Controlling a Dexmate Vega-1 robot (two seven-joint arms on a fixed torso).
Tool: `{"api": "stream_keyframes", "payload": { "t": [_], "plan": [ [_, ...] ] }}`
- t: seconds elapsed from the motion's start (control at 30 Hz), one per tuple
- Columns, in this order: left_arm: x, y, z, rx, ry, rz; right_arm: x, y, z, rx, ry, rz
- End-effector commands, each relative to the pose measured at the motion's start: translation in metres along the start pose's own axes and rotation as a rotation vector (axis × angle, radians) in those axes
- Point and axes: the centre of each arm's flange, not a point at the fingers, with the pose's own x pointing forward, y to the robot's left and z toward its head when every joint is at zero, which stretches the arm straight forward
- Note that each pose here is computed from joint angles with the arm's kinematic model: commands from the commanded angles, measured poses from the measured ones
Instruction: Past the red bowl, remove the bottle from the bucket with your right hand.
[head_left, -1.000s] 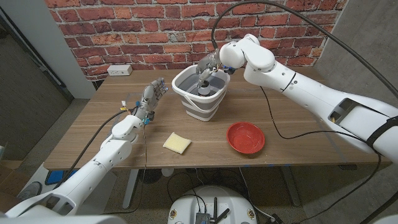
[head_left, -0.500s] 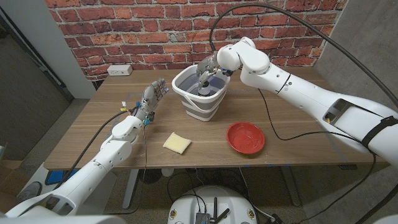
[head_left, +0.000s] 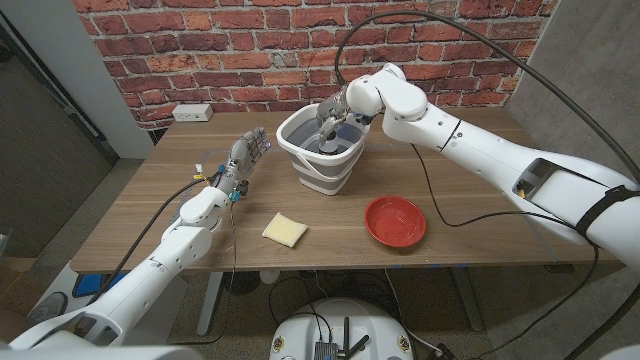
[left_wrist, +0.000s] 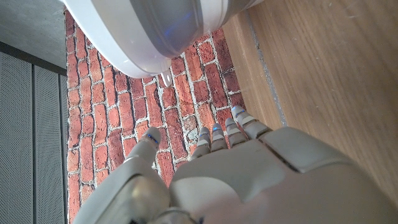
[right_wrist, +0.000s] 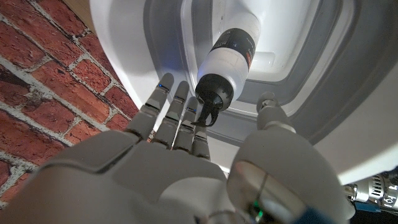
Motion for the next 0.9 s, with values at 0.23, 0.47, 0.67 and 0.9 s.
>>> {"api": "stream_keyframes", "payload": {
  "t": [0.23,0.47,0.67,0.9],
  "plan": [
    [-0.0034,-0.0011,-0.0038,-0.016,-0.001,0.0,0.0142,0.0079,0.0076,0.0,0.015,-0.01],
    [-0.0065,-0.001,-0.0039,-0.017,0.002,0.005,0.0173,0.0103,0.0086,-0.01,0.026,-0.03],
    [-0.0073,-0.0013,-0.0041,-0.019,0.003,0.006,0.0203,0.0124,0.0099,-0.013,0.03,-0.034],
    [-0.0053,-0.0033,-0.0057,-0.025,0.005,-0.001,0.0208,0.0134,0.0104,-0.012,0.042,-0.064]
  ]
}}
